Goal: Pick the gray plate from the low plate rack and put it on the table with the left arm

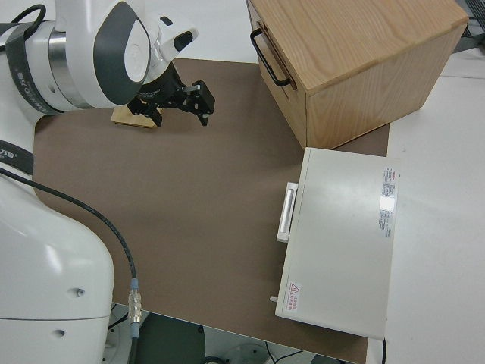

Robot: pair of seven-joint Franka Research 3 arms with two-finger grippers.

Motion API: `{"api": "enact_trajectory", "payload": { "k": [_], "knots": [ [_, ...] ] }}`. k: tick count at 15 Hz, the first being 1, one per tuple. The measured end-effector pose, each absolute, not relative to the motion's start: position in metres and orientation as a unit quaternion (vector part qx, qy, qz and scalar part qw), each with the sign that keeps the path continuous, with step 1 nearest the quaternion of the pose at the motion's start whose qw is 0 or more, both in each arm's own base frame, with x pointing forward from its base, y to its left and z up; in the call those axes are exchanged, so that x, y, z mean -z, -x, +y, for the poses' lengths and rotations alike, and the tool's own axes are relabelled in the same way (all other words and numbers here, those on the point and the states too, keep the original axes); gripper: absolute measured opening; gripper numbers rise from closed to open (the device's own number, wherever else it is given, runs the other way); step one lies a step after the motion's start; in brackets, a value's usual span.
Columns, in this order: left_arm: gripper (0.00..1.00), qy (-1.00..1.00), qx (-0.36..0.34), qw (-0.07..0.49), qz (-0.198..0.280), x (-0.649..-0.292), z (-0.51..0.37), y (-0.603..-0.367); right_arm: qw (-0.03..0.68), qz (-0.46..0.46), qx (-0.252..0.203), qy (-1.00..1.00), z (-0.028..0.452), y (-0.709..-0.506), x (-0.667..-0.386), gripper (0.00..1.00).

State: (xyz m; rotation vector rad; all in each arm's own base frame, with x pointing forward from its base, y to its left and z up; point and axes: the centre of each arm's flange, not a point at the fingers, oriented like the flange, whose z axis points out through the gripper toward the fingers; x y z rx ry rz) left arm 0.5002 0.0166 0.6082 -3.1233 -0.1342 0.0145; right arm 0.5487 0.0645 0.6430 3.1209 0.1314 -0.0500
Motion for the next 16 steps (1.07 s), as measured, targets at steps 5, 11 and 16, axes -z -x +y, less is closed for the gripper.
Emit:
{"api": "enact_trajectory", "payload": {
  "k": [5,11,16],
  "knots": [
    [0.99,0.998,-0.007,0.007,-0.056,-0.6082,0.0197,-0.4991,0.009,0.042,0.016,-0.999,0.0646,-0.5487,-0.6430,0.99],
    [0.99,0.998,-0.012,0.007,-0.057,-0.6071,0.0203,-0.4979,0.009,0.042,0.016,-0.999,0.0646,-0.5487,-0.6430,0.99],
    [0.99,0.998,-0.014,0.007,-0.057,-0.6064,0.0206,-0.4975,0.009,0.042,0.016,-0.999,0.0646,-0.5487,-0.6430,0.99]
  ]
}}
